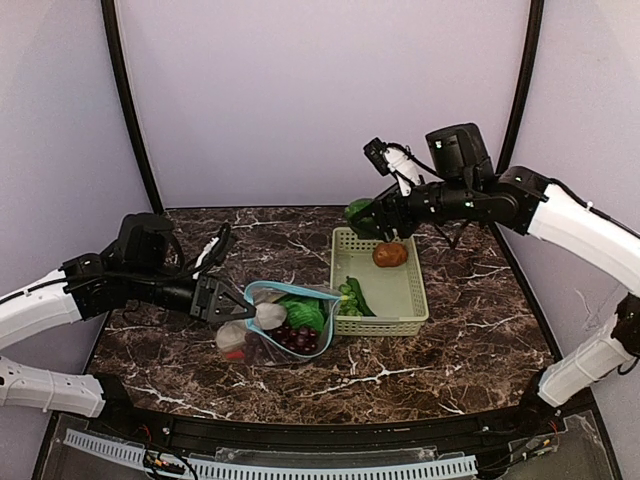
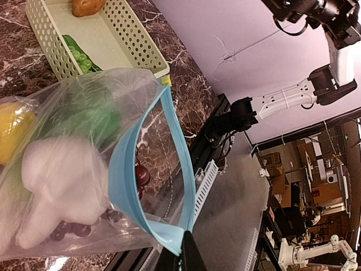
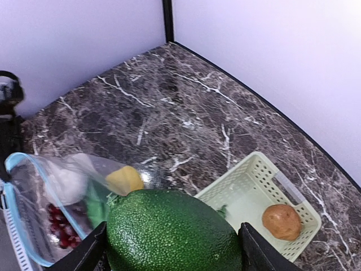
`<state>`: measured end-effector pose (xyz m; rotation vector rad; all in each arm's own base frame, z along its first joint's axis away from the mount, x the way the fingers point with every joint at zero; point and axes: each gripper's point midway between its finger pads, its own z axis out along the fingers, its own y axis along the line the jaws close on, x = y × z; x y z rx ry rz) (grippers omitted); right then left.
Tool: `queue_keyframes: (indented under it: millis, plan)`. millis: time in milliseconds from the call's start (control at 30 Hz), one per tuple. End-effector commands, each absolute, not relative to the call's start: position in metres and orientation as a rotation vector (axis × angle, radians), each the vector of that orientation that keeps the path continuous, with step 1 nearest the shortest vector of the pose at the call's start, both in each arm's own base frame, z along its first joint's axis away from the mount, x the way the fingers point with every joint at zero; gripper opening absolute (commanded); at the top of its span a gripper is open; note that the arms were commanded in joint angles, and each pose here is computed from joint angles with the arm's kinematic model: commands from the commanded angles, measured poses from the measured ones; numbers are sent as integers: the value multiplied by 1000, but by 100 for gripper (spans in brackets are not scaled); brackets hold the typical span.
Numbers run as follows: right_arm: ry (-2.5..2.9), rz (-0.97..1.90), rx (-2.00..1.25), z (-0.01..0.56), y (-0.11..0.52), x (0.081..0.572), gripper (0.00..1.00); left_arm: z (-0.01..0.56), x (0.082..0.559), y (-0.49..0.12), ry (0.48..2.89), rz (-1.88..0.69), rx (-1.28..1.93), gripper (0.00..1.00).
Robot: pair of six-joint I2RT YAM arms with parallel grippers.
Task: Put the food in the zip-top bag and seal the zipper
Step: Pick up the fake fruit from the bin, then place the fake fruit in the zipper food storage bag.
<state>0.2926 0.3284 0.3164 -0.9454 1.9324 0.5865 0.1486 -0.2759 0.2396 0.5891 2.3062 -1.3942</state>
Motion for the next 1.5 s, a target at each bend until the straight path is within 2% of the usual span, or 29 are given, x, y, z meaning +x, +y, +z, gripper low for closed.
queue_keyframes:
  millis: [0,267,467,967,1200,1333,1467]
  plan:
    - [1887,714,-911,345,334,246,67,259,146,-294,2213,-1410,658,1]
    - [1877,826,-986,330,362,169,67,268,142,-307,2161,-1492,599,1]
    - [1861,827,-1043,309,390,140,67,262,143,-307,2184,-1486,549,1]
    - [1986,463,-1148,216,435,168,69,263,143,-307,2173,-1493,554,1]
    - [2070,454,-1103,196,433,185,77,262,141,-306,2177,-1492,564,1]
    - [2067,491,-1109,199,436,184,89,261,141,-305,2188,-1484,558,1]
    - [2058,512,-1111,205,437,183,97,262,140,-303,2183,-1481,550,1]
